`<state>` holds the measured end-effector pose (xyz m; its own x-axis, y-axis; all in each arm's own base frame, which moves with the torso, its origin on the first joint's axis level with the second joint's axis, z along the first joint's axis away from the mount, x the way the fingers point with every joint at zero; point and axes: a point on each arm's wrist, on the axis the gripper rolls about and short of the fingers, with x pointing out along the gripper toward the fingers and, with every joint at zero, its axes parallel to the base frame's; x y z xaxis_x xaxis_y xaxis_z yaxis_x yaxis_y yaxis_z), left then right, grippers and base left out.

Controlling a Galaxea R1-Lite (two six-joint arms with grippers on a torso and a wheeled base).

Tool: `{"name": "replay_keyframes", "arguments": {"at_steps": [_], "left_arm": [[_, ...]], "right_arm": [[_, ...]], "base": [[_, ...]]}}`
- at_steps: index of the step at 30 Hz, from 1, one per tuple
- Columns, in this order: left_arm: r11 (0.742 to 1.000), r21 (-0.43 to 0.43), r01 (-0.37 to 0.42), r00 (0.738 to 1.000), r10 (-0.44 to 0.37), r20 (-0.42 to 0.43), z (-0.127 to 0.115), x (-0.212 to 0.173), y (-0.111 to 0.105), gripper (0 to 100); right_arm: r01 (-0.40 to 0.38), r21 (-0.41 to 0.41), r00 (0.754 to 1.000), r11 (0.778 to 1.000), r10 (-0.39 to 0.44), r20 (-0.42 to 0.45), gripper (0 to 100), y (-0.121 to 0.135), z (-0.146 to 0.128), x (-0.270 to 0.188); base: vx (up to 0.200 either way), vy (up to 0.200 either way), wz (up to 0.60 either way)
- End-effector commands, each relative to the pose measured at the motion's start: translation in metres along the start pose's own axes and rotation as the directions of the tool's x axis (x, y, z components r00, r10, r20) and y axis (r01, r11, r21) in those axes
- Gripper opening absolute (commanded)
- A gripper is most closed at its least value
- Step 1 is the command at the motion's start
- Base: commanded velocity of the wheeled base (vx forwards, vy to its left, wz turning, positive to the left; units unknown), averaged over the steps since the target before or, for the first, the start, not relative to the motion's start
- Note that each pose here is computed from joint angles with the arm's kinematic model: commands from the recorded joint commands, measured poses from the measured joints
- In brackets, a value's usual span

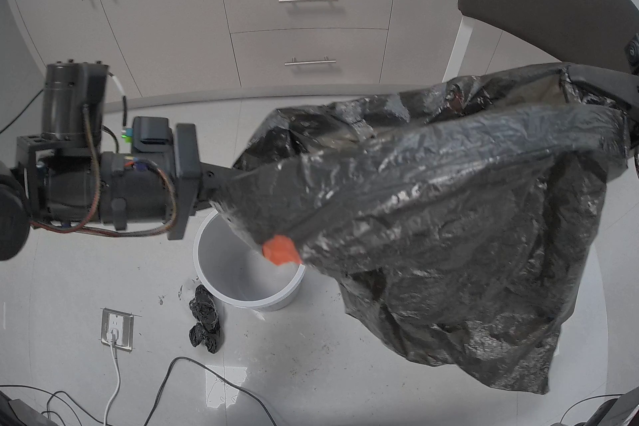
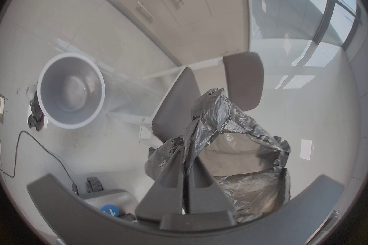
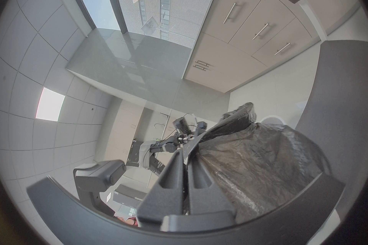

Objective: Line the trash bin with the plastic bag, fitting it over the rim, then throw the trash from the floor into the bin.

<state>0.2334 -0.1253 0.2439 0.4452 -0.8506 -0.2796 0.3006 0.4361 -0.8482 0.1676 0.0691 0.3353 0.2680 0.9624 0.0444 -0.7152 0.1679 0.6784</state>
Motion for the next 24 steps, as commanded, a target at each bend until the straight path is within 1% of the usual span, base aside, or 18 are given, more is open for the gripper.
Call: {"name": "replay_keyframes", "arguments": {"at_steps": [1,4,6,8,10,11,12,13,15,16,17,18,20,21,22,24], "left_arm": [[0.999,0.038,0.038,0.993,-0.042,0.110,0.006,-0.039,-0.016,0],[0.999,0.040,0.037,0.989,-0.042,0.142,0.006,-0.050,-0.017,0],[0.998,0.045,0.042,0.985,-0.049,0.167,0.005,-0.060,-0.021,0],[0.998,0.049,0.046,0.980,-0.054,0.189,0.005,-0.068,-0.024,0],[0.997,0.053,0.048,0.979,-0.058,0.193,0.004,-0.069,-0.025,0],[0.997,0.056,0.049,0.978,-0.059,0.198,0.003,-0.072,-0.027,0],[0.997,0.056,0.049,0.978,-0.059,0.200,0.002,-0.074,-0.027,0],[0.997,0.055,0.048,0.978,-0.058,0.199,0.001,-0.074,-0.027,0],[0.998,0.046,0.041,0.980,-0.049,0.193,-0.003,-0.074,-0.022,0],[0.998,0.043,0.040,0.981,-0.047,0.190,-0.005,-0.074,-0.021,0],[0.999,0.038,0.036,0.981,-0.042,0.188,-0.006,-0.074,-0.019,0],[0.999,0.036,0.034,0.982,-0.040,0.187,-0.007,-0.074,-0.018,0],[0.999,0.029,0.027,0.982,-0.032,0.184,-0.008,-0.073,-0.015,0],[0.999,0.031,0.027,0.982,-0.032,0.184,-0.008,-0.073,-0.015,0],[1.000,0.026,0.016,0.981,-0.020,0.194,-0.007,-0.075,-0.012,0],[1.000,0.023,0.000,0.976,-0.005,0.216,-0.004,-0.078,-0.009,0]], "right_arm": [[0.022,0.022,1.000,1.000,-0.022,-0.002,0,-0.020,0.016,0.017],[0.048,0.010,0.999,0.999,-0.048,0.020,0,-0.024,0.020,0.027],[0.077,-0.034,0.997,0.996,-0.076,0.029,0,-0.030,0.019,0.041],[0.097,-0.072,0.995,0.993,-0.097,0.001,0,-0.037,0.013,0.057],[0.105,-0.078,0.994,0.991,-0.106,-0.012,0,-0.038,0.010,0.063],[0.142,-0.105,0.989,0.984,-0.146,-0.034,0,-0.042,0.003,0.075],[0.205,-0.156,0.976,0.966,-0.214,-0.043,0,-0.047,-0.005,0.088],[0.263,-0.201,0.960,0.944,-0.277,-0.044,0,-0.052,-0.012,0.097],[0.394,-0.304,0.908,0.867,-0.419,-0.018,0,-0.058,-0.029,0.120],[0.440,-0.321,0.885,0.839,-0.465,-0.002,0,-0.059,-0.035,0.128],[0.471,-0.327,0.868,0.819,-0.496,0.008,0,-0.059,-0.042,0.137],[0.474,-0.329,0.866,0.817,-0.500,0.007,0,-0.058,-0.044,0.141],[0.449,-0.325,0.879,0.832,-0.478,-0.008,0,-0.053,-0.048,0.147],[0.449,-0.324,0.879,0.833,-0.477,-0.007,0,-0.053,-0.049,0.148],[0.434,-0.319,0.888,0.843,-0.459,-0.005,0,-0.049,-0.051,0.153],[0.413,-0.329,0.900,0.849,-0.436,0.005,0,-0.045,-0.056,0.162]], "base": [[0.000,0.000,0.00],[0.000,0.000,0.00],[0.000,0.000,0.00],[0.000,0.000,0.00],[0.000,0.000,0.00],[0.000,0.000,0.00],[0.000,0.000,0.00],[0.000,0.000,0.00],[0.000,0.000,0.00],[0.000,0.000,0.00],[0.000,0.000,0.00],[0.000,0.000,0.00],[0.000,0.000,0.00],[0.000,0.000,0.00],[0.000,0.000,0.00],[0.000,0.000,0.00]]}}
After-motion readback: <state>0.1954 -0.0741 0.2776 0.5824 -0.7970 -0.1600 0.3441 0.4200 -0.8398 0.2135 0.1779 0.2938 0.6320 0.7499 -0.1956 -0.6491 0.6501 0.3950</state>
